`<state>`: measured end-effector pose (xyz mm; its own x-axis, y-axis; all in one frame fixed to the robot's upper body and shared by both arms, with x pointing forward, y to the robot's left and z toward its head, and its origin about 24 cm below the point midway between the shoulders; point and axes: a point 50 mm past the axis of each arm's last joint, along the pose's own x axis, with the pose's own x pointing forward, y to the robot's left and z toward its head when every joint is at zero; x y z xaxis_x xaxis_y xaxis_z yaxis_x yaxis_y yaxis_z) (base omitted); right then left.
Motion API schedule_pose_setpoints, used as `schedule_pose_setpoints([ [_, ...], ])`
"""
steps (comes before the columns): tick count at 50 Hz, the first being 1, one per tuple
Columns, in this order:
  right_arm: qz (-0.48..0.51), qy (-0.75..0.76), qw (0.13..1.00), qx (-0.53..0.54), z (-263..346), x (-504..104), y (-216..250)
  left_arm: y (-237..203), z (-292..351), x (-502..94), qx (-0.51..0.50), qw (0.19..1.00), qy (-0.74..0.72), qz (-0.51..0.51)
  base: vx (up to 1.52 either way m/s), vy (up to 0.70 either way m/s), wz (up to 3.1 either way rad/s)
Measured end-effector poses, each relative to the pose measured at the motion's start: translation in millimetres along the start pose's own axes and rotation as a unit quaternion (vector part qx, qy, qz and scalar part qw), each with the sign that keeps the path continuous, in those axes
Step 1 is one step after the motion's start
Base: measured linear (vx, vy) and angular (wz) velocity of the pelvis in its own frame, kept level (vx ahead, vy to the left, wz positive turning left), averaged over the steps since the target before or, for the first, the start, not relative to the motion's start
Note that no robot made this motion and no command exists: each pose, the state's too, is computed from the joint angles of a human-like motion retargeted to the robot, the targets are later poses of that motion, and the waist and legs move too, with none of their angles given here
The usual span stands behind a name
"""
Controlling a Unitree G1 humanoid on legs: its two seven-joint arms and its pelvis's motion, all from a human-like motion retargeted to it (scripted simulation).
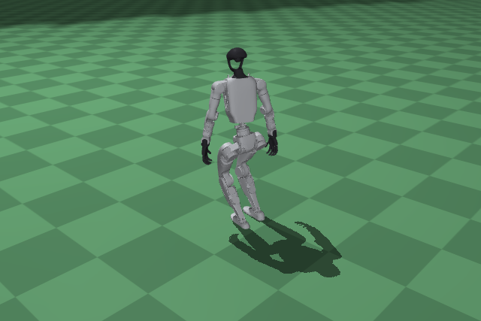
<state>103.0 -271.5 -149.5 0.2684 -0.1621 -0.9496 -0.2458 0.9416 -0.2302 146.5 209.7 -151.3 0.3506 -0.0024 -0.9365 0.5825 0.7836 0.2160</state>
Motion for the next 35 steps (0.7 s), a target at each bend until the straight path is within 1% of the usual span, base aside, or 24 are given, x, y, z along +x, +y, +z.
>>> schedule_pose_setpoints([
  [8, 0.012, -0.011, 1.000, 0.015, 0.9, 0.6, 6.6, 3.6, 0.3, -0.6, 0.043, 0.999, 0.003, 0.001, -0.03, 0.00, 0.16],
  [17, 0.036, -0.008, 0.999, 0.009, -4.5, 1.9, 25.6, 7.5, -5.7, -1.9, 0.068, 0.998, 0.013, 0.002, 0.00, 0.00, 0.08],
  [24, 0.012, -0.035, 0.999, -0.012, 19.5, 1.5, 9.5, 32.7, 5.4, -4.9, 0.101, 0.994, 0.007, 0.033, -0.04, 0.03, 0.41],
  [31, -0.032, -0.063, 0.997, -0.031, 51.0, -3.3, -21.5, 68.0, 29.6, -11.9, 0.134, 0.988, -0.013, 0.082, -0.15, 0.04, 0.43],
  [35, -0.051, -0.078, 0.995, -0.034, 69.6, -5.3, -26.5, 81.1, 47.8, -15.3, 0.153, 0.982, -0.027, 0.109, -0.19, 0.06, 1.16],
])
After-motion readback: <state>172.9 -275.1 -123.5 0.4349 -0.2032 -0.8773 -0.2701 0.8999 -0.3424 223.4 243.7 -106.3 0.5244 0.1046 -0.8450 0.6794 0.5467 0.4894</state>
